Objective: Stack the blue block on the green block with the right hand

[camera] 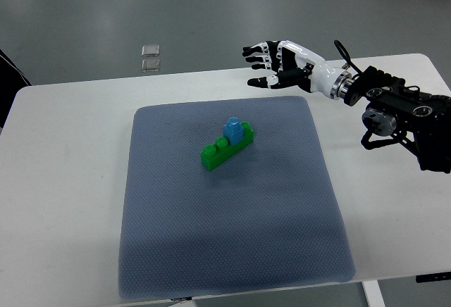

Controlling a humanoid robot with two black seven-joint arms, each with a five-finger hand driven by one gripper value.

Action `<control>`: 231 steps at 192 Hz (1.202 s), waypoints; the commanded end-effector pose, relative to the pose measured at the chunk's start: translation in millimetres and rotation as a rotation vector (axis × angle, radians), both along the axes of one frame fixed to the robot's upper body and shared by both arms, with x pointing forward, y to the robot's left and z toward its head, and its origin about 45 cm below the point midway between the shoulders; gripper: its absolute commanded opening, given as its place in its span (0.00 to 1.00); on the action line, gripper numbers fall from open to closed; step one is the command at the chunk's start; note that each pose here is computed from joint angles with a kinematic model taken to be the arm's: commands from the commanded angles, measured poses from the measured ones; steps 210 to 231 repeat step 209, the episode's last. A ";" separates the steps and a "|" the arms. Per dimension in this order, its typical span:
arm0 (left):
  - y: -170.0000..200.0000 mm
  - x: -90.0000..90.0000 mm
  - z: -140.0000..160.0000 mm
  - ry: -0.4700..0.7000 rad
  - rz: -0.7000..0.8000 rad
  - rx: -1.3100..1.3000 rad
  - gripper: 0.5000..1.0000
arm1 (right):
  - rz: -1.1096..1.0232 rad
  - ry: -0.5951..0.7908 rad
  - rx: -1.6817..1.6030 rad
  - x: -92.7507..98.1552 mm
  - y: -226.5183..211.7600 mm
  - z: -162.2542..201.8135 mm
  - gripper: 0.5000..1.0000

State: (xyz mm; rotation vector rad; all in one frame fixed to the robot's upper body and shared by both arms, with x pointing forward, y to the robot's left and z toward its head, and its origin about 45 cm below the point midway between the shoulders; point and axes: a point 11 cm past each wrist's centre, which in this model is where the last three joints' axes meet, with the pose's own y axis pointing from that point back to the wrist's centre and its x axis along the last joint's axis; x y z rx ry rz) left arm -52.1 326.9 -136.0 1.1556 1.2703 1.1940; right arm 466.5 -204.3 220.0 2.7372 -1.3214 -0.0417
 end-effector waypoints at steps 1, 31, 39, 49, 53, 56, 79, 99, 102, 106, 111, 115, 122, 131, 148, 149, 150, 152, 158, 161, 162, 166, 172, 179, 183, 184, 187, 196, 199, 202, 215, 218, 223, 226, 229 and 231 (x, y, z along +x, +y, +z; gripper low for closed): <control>0.0 0.1 0.0 0.000 0.000 0.000 1.00 | -0.082 0.098 0.079 -0.2 -10.9 -13.6 0.78; 0.0 -0.8 0.0 0.001 0.000 0.000 1.00 | -0.204 0.216 0.232 3.5 -25.8 -20.9 0.78; 0.0 -0.8 0.0 0.001 0.000 0.000 1.00 | -0.233 0.269 0.273 2.9 -29.0 -25.7 0.78; 0.0 0.1 0.0 0.000 0.000 0.000 1.00 | -0.243 0.300 0.288 2.6 -29.0 -28.0 0.78; 0.0 0.1 0.0 0.000 0.000 0.000 1.00 | -0.245 0.312 0.291 2.1 -29.2 -29.3 0.79; 0.0 0.1 0.0 0.000 0.000 0.000 1.00 | -0.246 0.319 0.292 1.7 -29.3 -30.3 0.79; 0.0 0.1 0.0 0.000 0.000 0.000 1.00 | -0.255 0.393 0.312 -4.2 -27.6 -42.5 0.81; 0.0 0.1 0.0 0.000 0.000 0.000 1.00 | -0.266 0.425 0.351 -7.7 -26.9 -47.9 0.83; 0.0 0.1 0.0 0.000 0.000 0.000 1.00 | -0.266 0.427 0.353 -8.2 -27.0 -48.5 0.83; 0.0 0.1 0.0 0.000 0.000 0.000 1.00 | -0.269 0.428 0.358 -8.7 -27.6 -49.4 0.83; 0.0 0.1 0.0 0.000 0.000 0.000 1.00 | -0.274 0.426 0.360 -8.8 -28.2 -49.8 0.83; 0.0 0.1 0.0 0.000 0.000 0.000 1.00 | -0.275 0.425 0.362 -8.7 -28.3 -49.6 0.83; 0.0 -0.8 0.0 0.001 0.000 0.000 1.00 | -0.274 0.422 0.351 -8.8 -30.4 -49.6 0.83; 0.0 0.1 0.0 0.000 0.000 0.000 1.00 | -0.277 0.419 0.340 -8.9 -32.9 -50.0 0.83; 0.0 0.1 0.0 0.000 0.000 0.000 1.00 | -0.281 0.415 0.339 -8.1 -36.3 -48.0 0.83; 0.0 0.1 0.0 0.000 0.000 0.000 1.00 | -0.281 0.415 0.339 -8.1 -36.3 -48.0 0.83; 0.0 -0.8 0.0 0.001 0.000 0.000 1.00 | -0.279 0.415 0.340 -8.1 -36.2 -48.0 0.83; 0.0 0.1 0.0 0.000 0.000 0.000 1.00 | -0.280 0.414 0.342 -8.0 -36.2 -47.7 0.83; 0.0 0.1 0.0 0.000 0.000 0.000 1.00 | -0.280 0.412 0.341 -7.5 -36.8 -46.8 0.83; 0.0 0.1 0.0 0.000 0.000 0.000 1.00 | -0.280 0.412 0.340 -7.5 -36.8 -46.8 0.83; 0.0 0.1 0.0 0.000 0.000 0.000 1.00 | -0.281 0.411 0.339 -7.4 -37.3 -46.9 0.83; 0.0 0.1 0.0 0.000 0.000 0.000 1.00 | -0.281 0.411 0.339 -7.4 -37.3 -46.9 0.83; 0.0 0.1 0.0 0.000 0.000 0.000 1.00 | -0.282 0.411 0.337 -7.5 -38.1 -47.0 0.83; 0.0 0.1 0.0 0.000 0.000 0.000 1.00 | -0.278 0.414 0.339 -8.2 -36.8 -47.8 0.83; 0.0 0.1 0.0 0.000 0.000 0.000 1.00 | -0.277 0.413 0.339 -8.2 -36.7 -47.7 0.83; 0.0 0.1 0.0 0.000 0.000 0.000 1.00 | -0.276 0.413 0.340 -8.3 -36.5 -47.6 0.83; 0.0 0.1 0.0 0.000 0.000 0.000 1.00 | -0.274 0.414 0.339 -8.5 -36.3 -47.8 0.83; 0.0 0.1 0.0 0.000 0.000 0.000 1.00 | -0.267 0.416 0.342 -9.2 -35.1 -48.4 0.84; 0.0 -0.8 0.0 0.001 0.000 0.000 1.00 | -0.267 0.416 0.342 -9.2 -35.1 -48.4 0.84; 0.0 0.1 0.0 0.000 0.000 0.000 1.00 | -0.266 0.416 0.343 -9.2 -35.0 -48.3 0.84; 0.0 0.1 0.0 0.000 0.000 0.000 1.00 | -0.266 0.416 0.343 -9.2 -35.0 -48.3 0.84; 0.0 0.1 0.0 0.000 0.000 0.000 1.00 | -0.266 0.416 0.343 -9.2 -35.0 -48.3 0.84; 0.0 0.1 0.0 0.000 0.000 0.000 1.00 | -0.266 0.416 0.343 -9.2 -35.0 -48.3 0.84; 0.0 0.1 0.0 0.000 0.000 0.000 1.00 | -0.266 0.416 0.343 -9.2 -35.0 -48.3 0.84; 0.0 0.1 0.0 0.000 0.000 0.000 1.00 | -0.266 0.416 0.343 -9.2 -35.0 -48.3 0.84; 0.0 0.1 0.0 0.000 0.000 0.000 1.00 | -0.266 0.416 0.343 -9.2 -35.0 -48.3 0.84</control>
